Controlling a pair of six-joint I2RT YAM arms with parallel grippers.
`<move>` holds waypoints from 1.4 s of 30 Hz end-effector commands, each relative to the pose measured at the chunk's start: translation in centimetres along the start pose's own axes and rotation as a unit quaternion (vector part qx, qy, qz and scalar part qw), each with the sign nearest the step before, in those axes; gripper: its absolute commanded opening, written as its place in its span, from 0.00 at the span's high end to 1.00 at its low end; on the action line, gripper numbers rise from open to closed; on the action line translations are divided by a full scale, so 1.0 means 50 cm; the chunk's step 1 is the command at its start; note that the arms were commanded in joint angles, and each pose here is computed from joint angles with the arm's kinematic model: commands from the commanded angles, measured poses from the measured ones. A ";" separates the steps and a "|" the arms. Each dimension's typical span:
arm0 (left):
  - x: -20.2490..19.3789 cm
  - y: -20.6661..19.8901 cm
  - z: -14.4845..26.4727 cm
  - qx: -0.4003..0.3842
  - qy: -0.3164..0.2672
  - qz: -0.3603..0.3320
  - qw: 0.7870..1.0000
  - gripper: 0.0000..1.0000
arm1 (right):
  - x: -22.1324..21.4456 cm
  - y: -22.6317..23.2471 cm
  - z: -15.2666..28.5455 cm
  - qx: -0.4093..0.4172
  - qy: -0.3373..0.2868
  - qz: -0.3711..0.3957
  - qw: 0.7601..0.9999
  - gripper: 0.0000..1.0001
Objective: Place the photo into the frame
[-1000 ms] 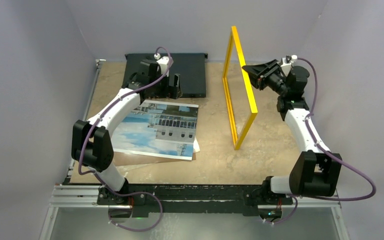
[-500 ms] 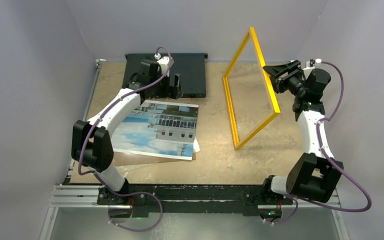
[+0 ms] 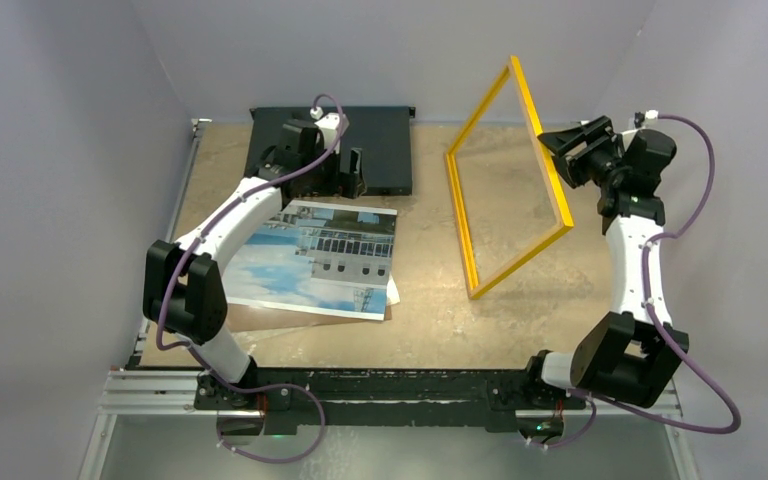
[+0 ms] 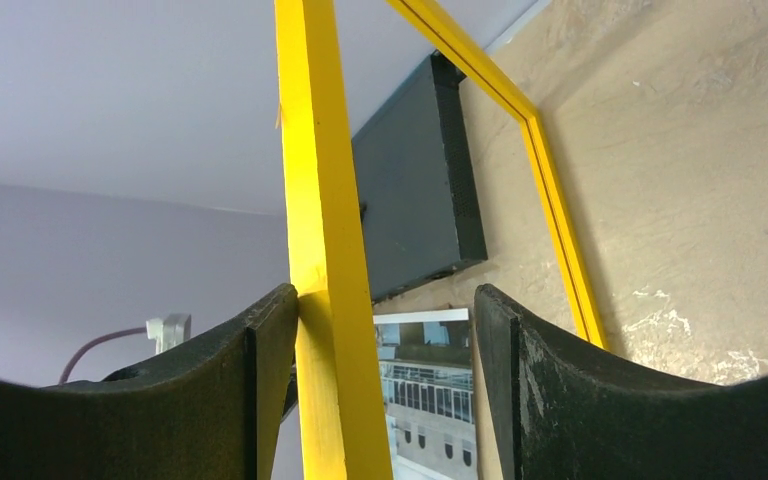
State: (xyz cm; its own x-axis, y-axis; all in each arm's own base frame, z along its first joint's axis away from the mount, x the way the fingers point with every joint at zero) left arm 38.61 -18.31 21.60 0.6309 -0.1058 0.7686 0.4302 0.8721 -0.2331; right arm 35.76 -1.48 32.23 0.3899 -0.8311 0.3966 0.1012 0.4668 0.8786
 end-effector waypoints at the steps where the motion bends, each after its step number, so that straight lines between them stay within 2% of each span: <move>1: 0.021 -0.011 0.021 -0.003 -0.030 -0.014 0.999 0.01 | -0.017 -0.003 0.015 -0.016 0.022 0.013 1.000 0.33; 14: 0.016 -0.014 0.026 -0.004 -0.029 -0.022 0.999 0.01 | -0.003 0.036 0.037 0.032 0.015 -0.006 0.999 0.28; 21: 0.012 -0.016 0.025 -0.005 -0.024 -0.027 0.999 0.01 | -0.009 0.032 0.038 0.051 0.028 -0.025 0.998 0.30; 23: 0.014 -0.017 0.025 -0.005 -0.024 -0.028 0.999 0.01 | -0.004 0.035 0.038 0.048 0.026 -0.016 0.998 0.34; 30: 0.016 -0.015 0.014 -0.004 -0.023 -0.033 0.999 0.01 | 0.009 -0.049 0.035 -0.074 -0.019 0.041 0.996 0.49; 34: 0.003 -0.004 -0.003 0.005 -0.014 -0.042 0.999 0.01 | -0.009 -0.125 0.035 -0.140 -0.015 0.072 0.987 0.64; 37: -0.010 0.002 -0.015 0.007 -0.005 -0.047 0.999 0.01 | -0.027 -0.168 0.039 -0.175 0.004 0.089 0.981 0.66; 42: -0.039 -0.004 -0.039 -0.005 0.013 -0.054 0.998 0.01 | -0.064 -0.228 0.051 -0.216 0.013 0.079 0.973 0.64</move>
State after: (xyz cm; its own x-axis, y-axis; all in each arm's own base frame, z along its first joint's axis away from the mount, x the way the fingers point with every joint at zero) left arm 38.52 -18.46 20.38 0.6074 -0.1727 0.7754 0.4688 0.8659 -0.1744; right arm 32.88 -4.32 23.90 0.4402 -0.7544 0.4870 0.3387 0.6418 0.6881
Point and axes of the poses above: each gripper's point midway between its finger pads, its own z axis back along the fingers, its own y axis along the line the jaws close on, x = y × z, the point moved 5 cm from there along z, back along the fingers, and after that the axes turned 3 degrees about -z, right-handed, at the moved point
